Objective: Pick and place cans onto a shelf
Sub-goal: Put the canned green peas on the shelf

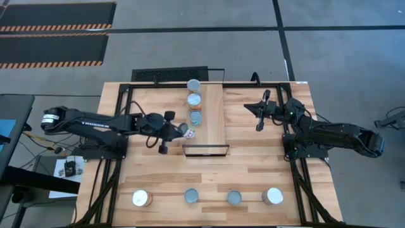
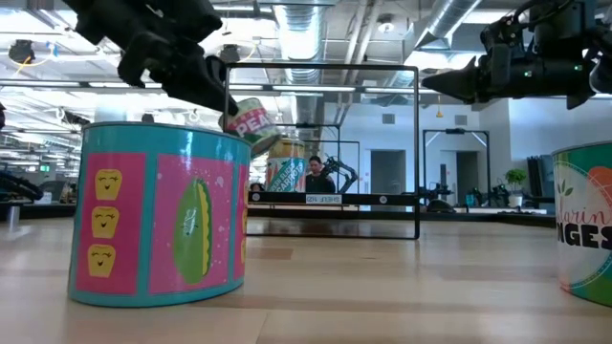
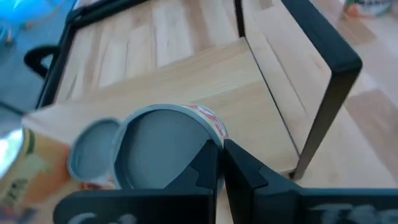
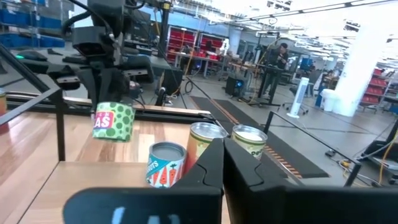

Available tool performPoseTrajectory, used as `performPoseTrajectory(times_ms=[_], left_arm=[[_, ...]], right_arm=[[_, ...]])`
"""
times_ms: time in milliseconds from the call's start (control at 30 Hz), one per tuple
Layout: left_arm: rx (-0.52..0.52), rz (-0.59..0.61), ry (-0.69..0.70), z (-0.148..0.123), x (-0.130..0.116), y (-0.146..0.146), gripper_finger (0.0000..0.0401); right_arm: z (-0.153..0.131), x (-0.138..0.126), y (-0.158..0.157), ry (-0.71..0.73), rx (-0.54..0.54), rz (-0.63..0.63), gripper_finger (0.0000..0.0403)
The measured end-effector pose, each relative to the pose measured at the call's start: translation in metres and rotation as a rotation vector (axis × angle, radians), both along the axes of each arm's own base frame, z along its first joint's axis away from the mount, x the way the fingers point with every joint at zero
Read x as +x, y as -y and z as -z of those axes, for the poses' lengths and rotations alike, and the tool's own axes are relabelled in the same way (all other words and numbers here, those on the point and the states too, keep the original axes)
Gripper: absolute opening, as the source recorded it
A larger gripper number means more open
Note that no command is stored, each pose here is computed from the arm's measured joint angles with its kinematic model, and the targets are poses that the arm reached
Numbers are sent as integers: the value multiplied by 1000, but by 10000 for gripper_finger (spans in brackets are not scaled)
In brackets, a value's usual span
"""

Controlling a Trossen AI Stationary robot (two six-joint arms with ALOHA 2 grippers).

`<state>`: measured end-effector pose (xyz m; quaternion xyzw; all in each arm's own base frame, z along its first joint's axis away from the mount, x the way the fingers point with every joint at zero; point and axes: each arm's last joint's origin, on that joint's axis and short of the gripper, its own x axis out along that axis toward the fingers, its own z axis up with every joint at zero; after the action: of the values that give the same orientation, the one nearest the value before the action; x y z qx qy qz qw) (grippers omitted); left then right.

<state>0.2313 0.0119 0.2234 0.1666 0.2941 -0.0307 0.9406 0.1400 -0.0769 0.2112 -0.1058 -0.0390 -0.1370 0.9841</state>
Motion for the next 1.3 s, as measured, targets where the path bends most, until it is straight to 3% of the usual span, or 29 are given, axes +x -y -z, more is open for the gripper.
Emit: performPoseTrajectory(times_ms=[267,833,1300], left_arm=[[78,102,-2,1,0,-13,0],[54,113,-217,7,52,-21,0],[47,113,-256,13,55,-21,8]], right_arm=[[0,0,0,-3,-12,1,14],[1,0,0,-10,-11,1,16],[1,0,0,-11,-10,1,15]])
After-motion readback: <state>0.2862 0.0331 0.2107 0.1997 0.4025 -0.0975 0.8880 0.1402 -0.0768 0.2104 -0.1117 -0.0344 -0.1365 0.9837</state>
